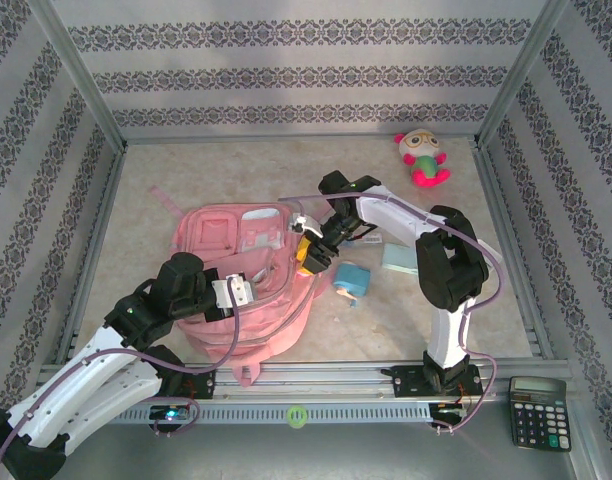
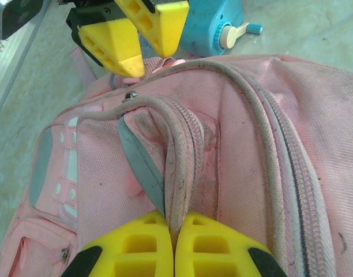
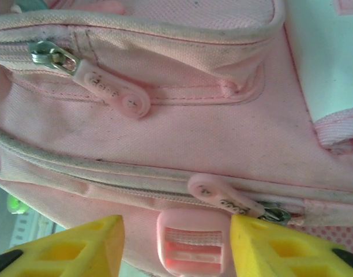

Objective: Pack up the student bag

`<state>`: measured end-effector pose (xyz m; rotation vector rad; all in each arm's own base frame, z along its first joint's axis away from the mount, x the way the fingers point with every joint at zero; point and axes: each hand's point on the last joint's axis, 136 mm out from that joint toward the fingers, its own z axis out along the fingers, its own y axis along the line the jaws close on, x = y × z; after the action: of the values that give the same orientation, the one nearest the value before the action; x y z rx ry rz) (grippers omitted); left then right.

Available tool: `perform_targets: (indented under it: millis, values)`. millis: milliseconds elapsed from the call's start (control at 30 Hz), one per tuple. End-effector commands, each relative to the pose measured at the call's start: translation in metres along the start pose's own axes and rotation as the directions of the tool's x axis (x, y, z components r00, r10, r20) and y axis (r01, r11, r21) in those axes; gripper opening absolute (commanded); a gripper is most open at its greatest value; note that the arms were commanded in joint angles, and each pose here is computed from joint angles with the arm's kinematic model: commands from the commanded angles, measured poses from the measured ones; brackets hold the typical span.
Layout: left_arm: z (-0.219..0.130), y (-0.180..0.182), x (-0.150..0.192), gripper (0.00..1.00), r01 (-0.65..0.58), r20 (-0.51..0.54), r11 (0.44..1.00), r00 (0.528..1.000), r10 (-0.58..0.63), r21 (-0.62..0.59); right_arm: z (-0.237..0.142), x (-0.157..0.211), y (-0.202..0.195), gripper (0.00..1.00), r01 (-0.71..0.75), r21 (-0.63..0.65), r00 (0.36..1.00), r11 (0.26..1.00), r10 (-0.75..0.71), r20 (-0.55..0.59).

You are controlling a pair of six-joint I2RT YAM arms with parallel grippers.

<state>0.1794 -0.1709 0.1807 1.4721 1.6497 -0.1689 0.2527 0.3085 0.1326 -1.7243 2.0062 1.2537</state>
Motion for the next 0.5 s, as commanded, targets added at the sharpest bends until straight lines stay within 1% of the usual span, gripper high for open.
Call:
perform_targets:
  millis: [0, 133, 233, 300, 467]
  values:
    - [-0.017, 0.034, -0.043, 0.00, -0.053, 0.150, 0.990, 0.986, 0.074, -0.134, -0.004, -0.005, -0.024, 0.58, -0.124, 0.063, 0.992, 0.990, 0.123, 0.024]
    - [-0.015, 0.034, -0.042, 0.00, -0.052, 0.150, 0.990, 0.986, 0.072, -0.133, -0.006, -0.005, -0.022, 0.62, -0.189, 0.063, 0.982, 0.980, 0.187, 0.034]
    - [-0.013, 0.033, -0.041, 0.00, -0.048, 0.147, 0.991, 0.987, 0.066, -0.126, -0.007, 0.000, -0.027, 0.65, -0.247, 0.099, 0.969, 0.964, 0.246, 0.023]
    - [-0.013, 0.032, -0.040, 0.00, -0.045, 0.146, 0.991, 0.987, 0.063, -0.123, -0.008, 0.001, -0.029, 0.66, -0.270, 0.119, 0.963, 0.956, 0.269, 0.021]
    - [-0.015, 0.032, -0.042, 0.00, -0.041, 0.154, 0.991, 0.986, 0.061, -0.125, -0.007, 0.000, -0.033, 0.53, -0.262, 0.134, 0.965, 0.956, 0.261, 0.024]
